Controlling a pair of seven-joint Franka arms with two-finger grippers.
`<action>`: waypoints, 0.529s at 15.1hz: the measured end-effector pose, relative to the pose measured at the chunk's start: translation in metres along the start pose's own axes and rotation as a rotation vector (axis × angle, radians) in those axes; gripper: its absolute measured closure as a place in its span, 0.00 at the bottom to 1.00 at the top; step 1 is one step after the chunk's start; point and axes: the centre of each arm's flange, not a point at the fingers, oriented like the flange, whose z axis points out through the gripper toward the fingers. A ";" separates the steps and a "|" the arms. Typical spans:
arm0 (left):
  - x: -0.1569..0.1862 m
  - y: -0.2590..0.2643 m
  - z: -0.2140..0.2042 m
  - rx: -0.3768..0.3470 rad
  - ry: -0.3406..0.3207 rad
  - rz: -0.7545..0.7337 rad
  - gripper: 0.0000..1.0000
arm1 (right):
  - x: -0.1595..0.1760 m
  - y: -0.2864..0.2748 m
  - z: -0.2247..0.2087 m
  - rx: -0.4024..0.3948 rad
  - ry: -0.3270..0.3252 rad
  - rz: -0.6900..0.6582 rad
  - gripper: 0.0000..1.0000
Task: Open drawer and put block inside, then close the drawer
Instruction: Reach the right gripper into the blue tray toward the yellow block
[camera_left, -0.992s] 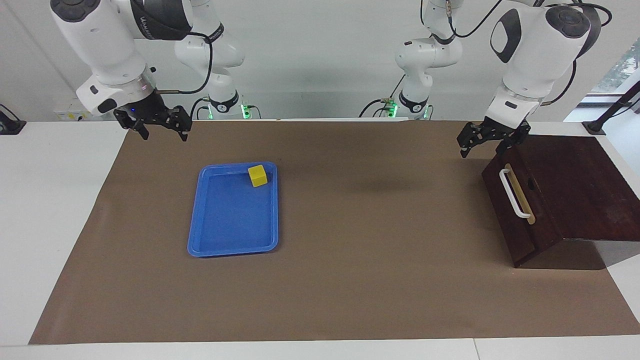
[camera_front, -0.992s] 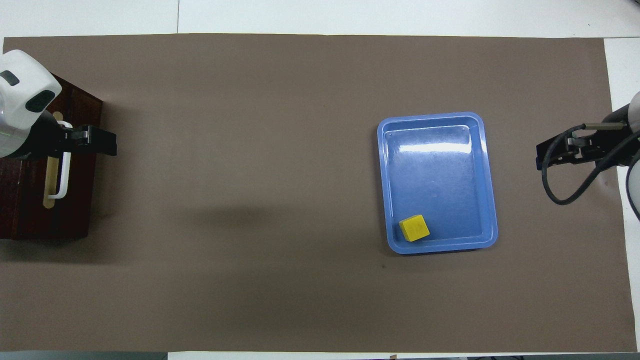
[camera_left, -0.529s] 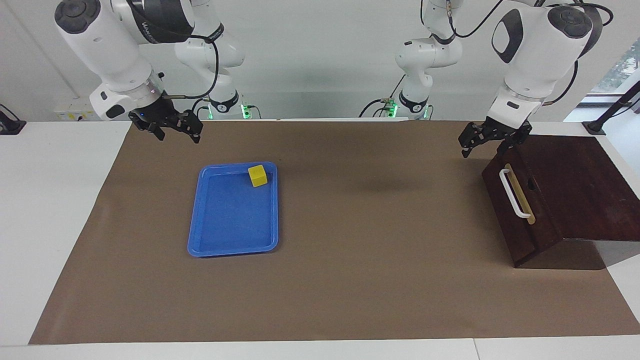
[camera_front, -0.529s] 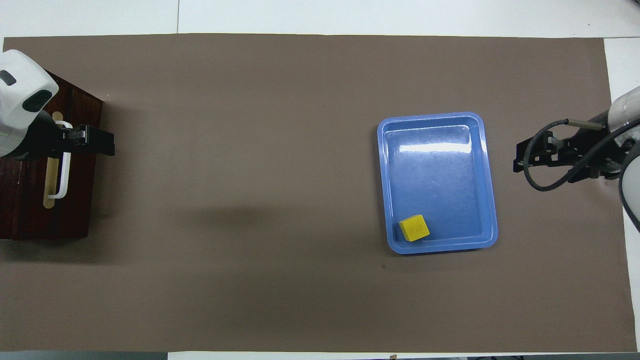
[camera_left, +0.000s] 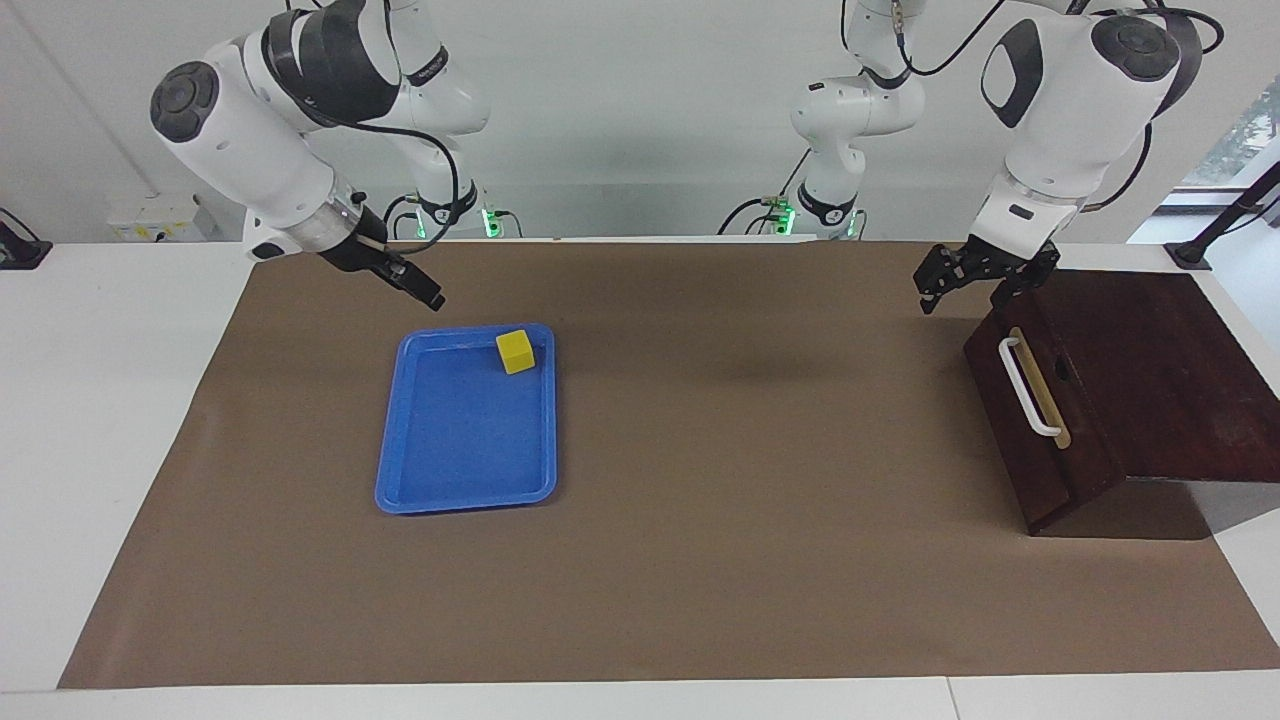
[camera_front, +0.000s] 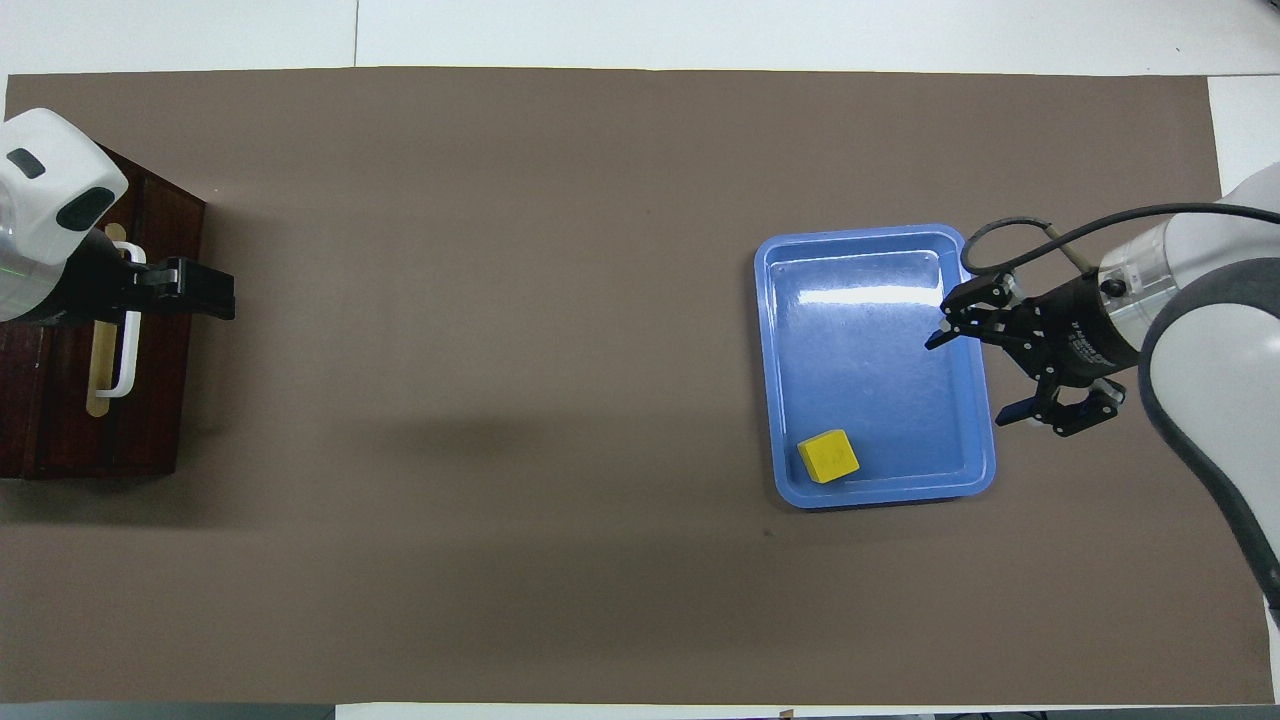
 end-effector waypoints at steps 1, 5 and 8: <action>-0.001 -0.001 0.004 0.001 -0.008 -0.001 0.00 | 0.004 0.002 0.016 0.012 -0.032 0.054 0.00; 0.003 -0.009 0.018 0.030 -0.015 -0.006 0.00 | 0.015 0.018 0.076 0.054 -0.159 0.202 0.00; 0.019 -0.021 0.040 0.111 0.003 0.008 0.00 | 0.021 0.031 0.109 0.070 -0.201 0.243 0.00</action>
